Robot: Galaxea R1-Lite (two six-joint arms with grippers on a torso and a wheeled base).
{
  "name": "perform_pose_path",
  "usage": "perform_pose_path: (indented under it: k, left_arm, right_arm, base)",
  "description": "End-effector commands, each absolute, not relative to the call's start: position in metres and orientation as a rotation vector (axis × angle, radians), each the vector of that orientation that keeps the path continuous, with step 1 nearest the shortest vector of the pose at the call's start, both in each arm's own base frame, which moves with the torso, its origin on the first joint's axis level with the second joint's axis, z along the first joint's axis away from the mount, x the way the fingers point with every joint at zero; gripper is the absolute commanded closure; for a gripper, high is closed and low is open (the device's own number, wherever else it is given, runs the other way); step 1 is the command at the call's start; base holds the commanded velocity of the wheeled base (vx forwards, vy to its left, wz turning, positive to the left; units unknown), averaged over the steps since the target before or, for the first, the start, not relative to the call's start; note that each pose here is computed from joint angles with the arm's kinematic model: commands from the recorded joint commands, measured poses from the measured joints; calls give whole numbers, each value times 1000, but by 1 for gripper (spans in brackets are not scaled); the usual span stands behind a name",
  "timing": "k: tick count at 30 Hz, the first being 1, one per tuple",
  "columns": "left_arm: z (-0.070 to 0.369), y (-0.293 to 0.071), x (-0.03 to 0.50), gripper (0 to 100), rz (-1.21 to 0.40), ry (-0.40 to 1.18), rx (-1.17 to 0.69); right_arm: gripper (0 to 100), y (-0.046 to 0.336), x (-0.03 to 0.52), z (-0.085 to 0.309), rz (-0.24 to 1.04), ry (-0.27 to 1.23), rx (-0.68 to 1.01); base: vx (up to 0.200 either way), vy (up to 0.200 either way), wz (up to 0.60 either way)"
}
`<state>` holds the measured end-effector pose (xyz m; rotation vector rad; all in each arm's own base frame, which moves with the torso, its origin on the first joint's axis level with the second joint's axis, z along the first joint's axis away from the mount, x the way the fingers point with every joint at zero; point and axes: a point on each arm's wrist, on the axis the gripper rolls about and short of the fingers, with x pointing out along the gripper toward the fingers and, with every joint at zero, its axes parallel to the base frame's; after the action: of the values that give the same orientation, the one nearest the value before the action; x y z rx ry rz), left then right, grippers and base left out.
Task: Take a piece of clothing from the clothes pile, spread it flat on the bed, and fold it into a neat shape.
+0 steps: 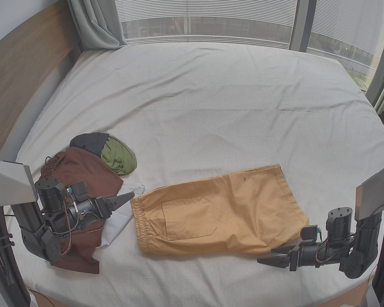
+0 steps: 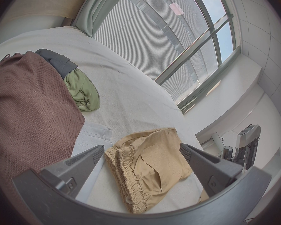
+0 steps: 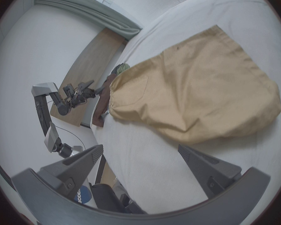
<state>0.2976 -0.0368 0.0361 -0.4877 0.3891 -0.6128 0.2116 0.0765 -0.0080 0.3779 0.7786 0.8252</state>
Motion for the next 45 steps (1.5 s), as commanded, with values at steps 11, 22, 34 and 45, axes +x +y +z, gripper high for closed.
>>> perform_pose_path:
  k: [11,22,34,45]
  left_arm:
    - [35,-37,298,0,-614,390,-488]
    - [35,-39,297,0,-617,397,-490]
    - [35,-36,296,0,-615,399,-493]
    - [36,-36,294,0,-627,402,-492]
  right_arm:
    - [0,39,257,-27,647,687,430]
    - [0,35,266,-42,575,700,421]
    - [0,48,244,21,729,547,378]
    - [0,54,244,66,850,351,309]
  base:
    - [0,0,0]
    - [0,0,0]
    - [0,0,0]
    - [0,0,0]
